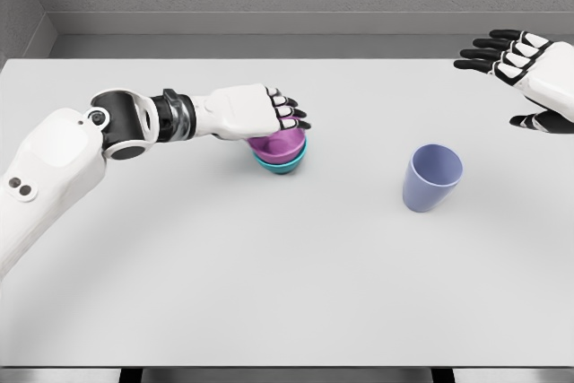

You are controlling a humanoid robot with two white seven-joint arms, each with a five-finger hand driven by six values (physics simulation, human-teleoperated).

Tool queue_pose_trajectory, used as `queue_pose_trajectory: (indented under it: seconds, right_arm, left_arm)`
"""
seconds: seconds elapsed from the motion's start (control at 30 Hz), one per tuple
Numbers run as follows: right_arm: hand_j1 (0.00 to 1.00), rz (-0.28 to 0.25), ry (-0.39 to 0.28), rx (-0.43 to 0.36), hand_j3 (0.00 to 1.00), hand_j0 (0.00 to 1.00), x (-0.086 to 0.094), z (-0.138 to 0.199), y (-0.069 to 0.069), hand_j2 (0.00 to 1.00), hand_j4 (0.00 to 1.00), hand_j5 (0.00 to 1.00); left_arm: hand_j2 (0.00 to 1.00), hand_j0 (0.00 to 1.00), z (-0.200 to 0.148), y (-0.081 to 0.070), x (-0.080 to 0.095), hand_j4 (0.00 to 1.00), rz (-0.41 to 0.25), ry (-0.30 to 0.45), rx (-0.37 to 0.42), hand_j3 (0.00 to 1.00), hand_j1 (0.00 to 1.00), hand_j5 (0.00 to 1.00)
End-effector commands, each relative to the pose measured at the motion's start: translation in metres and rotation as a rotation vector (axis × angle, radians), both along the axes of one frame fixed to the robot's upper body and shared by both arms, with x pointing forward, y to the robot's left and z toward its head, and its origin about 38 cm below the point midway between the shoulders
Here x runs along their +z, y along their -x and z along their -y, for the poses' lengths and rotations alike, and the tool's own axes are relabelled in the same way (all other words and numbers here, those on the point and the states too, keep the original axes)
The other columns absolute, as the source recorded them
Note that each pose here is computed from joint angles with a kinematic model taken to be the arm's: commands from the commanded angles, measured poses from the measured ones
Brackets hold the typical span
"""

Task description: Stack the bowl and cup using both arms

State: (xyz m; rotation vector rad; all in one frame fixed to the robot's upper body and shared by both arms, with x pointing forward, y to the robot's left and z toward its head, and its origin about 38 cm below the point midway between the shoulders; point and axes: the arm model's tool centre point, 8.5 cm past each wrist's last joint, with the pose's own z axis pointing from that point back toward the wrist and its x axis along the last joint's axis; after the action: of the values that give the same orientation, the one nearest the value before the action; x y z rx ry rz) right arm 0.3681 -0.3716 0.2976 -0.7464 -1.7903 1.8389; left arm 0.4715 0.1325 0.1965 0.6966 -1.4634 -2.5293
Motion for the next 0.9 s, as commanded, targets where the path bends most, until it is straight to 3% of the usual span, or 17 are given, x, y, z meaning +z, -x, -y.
queue_pose_trajectory:
  seconds: [0.0,0.23,0.37,0.53,0.63,0.7,0.77,0.8,0.87]
  right_arm:
    - [1.0,-0.001,-0.005,-0.001,1.0,1.0,0.001,0.001,0.0,1.0,1.0,1.0]
    - [1.0,0.002,-0.005,-0.001,1.0,1.0,0.002,0.001,0.0,1.0,1.0,1.0]
    - [1.0,0.003,-0.004,-0.003,1.0,1.0,0.003,0.001,0.0,1.0,1.0,1.0]
    - [1.0,0.005,0.002,0.011,1.0,1.0,0.004,-0.002,0.002,1.0,1.0,1.0]
    - [1.0,-0.003,0.003,0.004,1.0,1.0,0.001,0.0,0.002,1.0,1.0,1.0]
    - [1.0,0.023,0.001,0.0,1.0,1.0,0.01,0.001,0.002,1.0,1.0,1.0]
    - [1.0,0.014,0.012,-0.003,1.0,1.0,0.008,0.002,0.002,1.0,1.0,1.0]
    - [1.0,-0.023,0.055,-0.01,1.0,1.0,0.004,0.004,0.001,1.0,1.0,1.0]
    - [1.0,-0.174,0.204,-0.064,1.0,1.0,-0.016,0.004,-0.002,1.0,1.0,1.0]
  left_arm:
    - [1.0,1.0,0.0,0.0,0.001,1.0,-0.002,0.009,0.002,1.0,1.0,1.0]
    - [1.0,1.0,-0.007,-0.002,0.009,1.0,-0.011,0.037,0.009,1.0,1.0,1.0]
    - [1.0,1.0,-0.05,-0.005,0.014,1.0,-0.016,0.011,0.07,1.0,1.0,1.0]
    - [1.0,1.0,-0.119,-0.004,0.041,1.0,-0.116,0.148,0.178,1.0,1.0,1.0]
    - [1.0,1.0,-0.148,0.002,0.044,1.0,-0.187,0.232,0.225,1.0,1.0,1.0]
    - [1.0,1.0,-0.161,0.004,0.048,1.0,-0.19,0.24,0.247,1.0,1.0,1.0]
    - [1.0,1.0,-0.177,0.006,0.056,1.0,-0.2,0.277,0.276,1.0,1.0,1.0]
    - [1.0,1.0,-0.185,0.008,0.058,1.0,-0.2,0.277,0.291,1.0,1.0,1.0]
    - [1.0,1.0,-0.194,0.01,0.06,1.0,-0.202,0.275,0.307,1.0,1.0,1.0]
